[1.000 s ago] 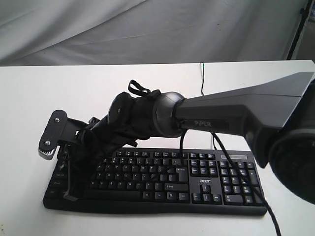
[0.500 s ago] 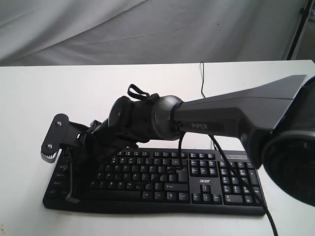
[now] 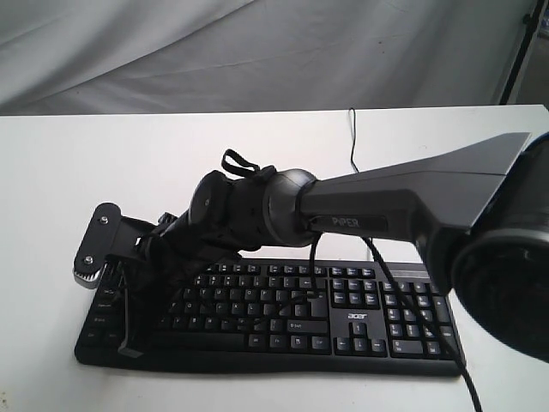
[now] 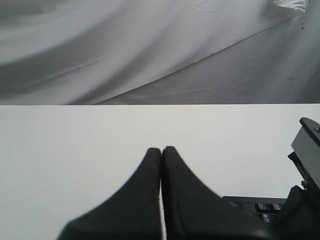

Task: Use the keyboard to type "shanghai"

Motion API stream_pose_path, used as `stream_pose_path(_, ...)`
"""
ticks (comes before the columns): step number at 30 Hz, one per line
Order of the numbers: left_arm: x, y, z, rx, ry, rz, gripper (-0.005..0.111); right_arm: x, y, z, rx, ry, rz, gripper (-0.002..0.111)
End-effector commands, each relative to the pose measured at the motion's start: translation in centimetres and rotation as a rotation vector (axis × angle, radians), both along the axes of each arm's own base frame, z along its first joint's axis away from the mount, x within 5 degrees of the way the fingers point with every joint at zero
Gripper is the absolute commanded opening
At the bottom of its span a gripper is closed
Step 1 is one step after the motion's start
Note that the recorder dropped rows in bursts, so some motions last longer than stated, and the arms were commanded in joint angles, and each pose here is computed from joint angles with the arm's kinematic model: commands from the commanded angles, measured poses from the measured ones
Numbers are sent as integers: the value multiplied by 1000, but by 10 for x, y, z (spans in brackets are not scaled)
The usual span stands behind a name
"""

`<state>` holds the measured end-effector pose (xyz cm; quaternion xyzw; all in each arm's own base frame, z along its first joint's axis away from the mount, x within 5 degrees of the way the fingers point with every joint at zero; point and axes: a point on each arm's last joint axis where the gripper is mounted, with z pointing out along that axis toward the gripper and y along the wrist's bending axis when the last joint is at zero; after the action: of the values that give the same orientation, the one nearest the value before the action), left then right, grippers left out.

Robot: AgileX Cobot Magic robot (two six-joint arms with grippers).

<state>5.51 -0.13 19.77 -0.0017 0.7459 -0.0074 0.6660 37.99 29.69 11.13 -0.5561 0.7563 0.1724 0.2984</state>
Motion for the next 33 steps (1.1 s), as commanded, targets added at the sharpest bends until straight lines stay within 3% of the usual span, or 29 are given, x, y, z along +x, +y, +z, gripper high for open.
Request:
stream_pose_path(1,0,0,0,-5,1,-4,1,2,-1,2,0,0,1,0)
stream_pose_path(12,0,0,0,-5,1,-4,1,2,-2,0,-2,11,5,0)
stream_pose_path(25,0,0,0,-5,1,-4,1,-2,-9,50,-9,-63,50,0)
stream_pose_path(33,0,0,0,-5,1,-4,1,-4,-43,76,-18,-25,19,0)
